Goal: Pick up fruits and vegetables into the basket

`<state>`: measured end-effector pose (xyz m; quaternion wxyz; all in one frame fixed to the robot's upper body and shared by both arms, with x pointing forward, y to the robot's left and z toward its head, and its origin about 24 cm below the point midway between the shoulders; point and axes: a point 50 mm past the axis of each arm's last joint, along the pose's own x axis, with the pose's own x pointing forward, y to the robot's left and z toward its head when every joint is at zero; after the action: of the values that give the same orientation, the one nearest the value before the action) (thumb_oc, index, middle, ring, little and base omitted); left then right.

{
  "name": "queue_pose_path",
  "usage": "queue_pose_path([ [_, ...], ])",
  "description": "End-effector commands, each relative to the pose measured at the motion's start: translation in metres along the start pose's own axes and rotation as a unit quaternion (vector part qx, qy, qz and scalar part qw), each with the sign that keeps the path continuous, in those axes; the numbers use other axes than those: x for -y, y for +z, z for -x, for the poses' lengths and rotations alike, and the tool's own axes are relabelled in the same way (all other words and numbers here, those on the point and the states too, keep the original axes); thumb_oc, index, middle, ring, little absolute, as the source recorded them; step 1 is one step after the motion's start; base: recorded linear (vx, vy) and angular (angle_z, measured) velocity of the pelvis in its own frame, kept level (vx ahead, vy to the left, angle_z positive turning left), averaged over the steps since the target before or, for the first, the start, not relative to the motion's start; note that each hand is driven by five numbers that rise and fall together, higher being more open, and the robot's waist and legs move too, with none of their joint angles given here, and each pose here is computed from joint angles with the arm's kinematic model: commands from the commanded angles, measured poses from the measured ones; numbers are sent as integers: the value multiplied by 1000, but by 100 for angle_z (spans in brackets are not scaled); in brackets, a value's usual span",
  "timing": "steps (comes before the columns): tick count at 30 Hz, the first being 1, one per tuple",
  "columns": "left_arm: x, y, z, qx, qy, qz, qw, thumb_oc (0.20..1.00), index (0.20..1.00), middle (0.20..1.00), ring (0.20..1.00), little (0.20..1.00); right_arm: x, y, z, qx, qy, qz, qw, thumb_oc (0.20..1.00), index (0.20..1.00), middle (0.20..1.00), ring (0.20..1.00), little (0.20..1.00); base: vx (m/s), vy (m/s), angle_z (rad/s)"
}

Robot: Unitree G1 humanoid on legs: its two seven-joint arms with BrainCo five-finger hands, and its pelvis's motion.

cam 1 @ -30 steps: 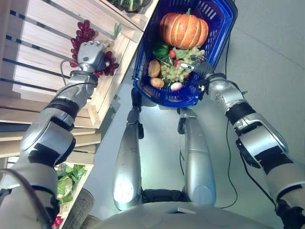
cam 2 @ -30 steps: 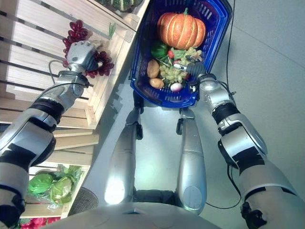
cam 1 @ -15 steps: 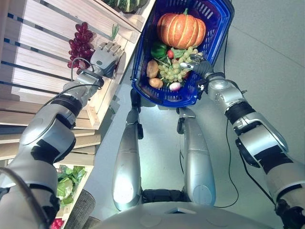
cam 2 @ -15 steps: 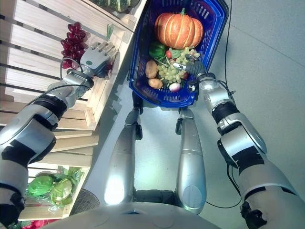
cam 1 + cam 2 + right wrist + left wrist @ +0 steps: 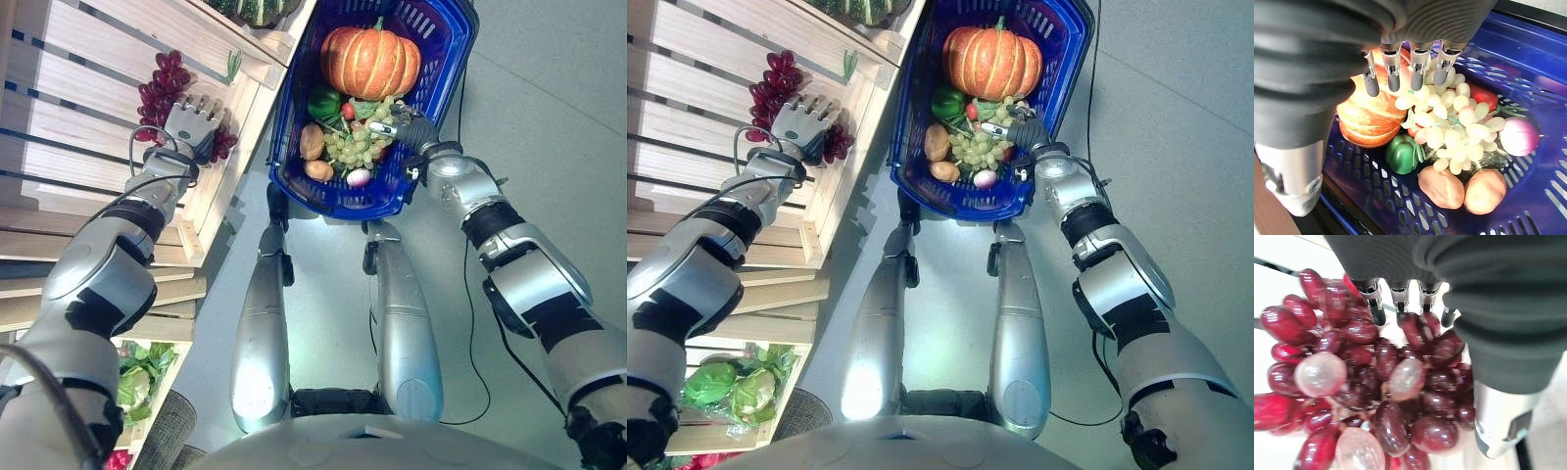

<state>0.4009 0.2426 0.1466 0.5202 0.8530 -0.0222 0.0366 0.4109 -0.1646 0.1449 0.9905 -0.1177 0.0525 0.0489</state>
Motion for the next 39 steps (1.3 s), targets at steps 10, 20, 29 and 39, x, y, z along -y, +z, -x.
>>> queue_pose_path([
  [10, 36, -18, 17, -90, -43, -50, 994, 1000, 1000, 1000, 1000, 1000, -13, 8, -2, 23, 18, -22, 999, 1000, 1000, 1000, 1000, 1000, 0, 1, 0],
  [20, 42, -13, 19, -92, -64, -71, 991, 1000, 1000, 1000, 1000, 1000, -17, 10, -1, 31, 24, -21, 999, 1000, 1000, 1000, 1000, 1000, 0, 0, 0],
  [29, 55, -6, 25, -92, -110, -47, 989, 200, 200, 200, 200, 200, -20, 11, -1, 31, 26, -20, 999, 1000, 1000, 1000, 1000, 1000, 0, 0, 0],
  [39, 62, -6, 28, -127, -120, 60, 983, 200, 200, 200, 200, 200, -20, 10, -1, 30, 29, -16, 999, 1000, 1000, 1000, 1000, 1000, 0, 0, 0],
])
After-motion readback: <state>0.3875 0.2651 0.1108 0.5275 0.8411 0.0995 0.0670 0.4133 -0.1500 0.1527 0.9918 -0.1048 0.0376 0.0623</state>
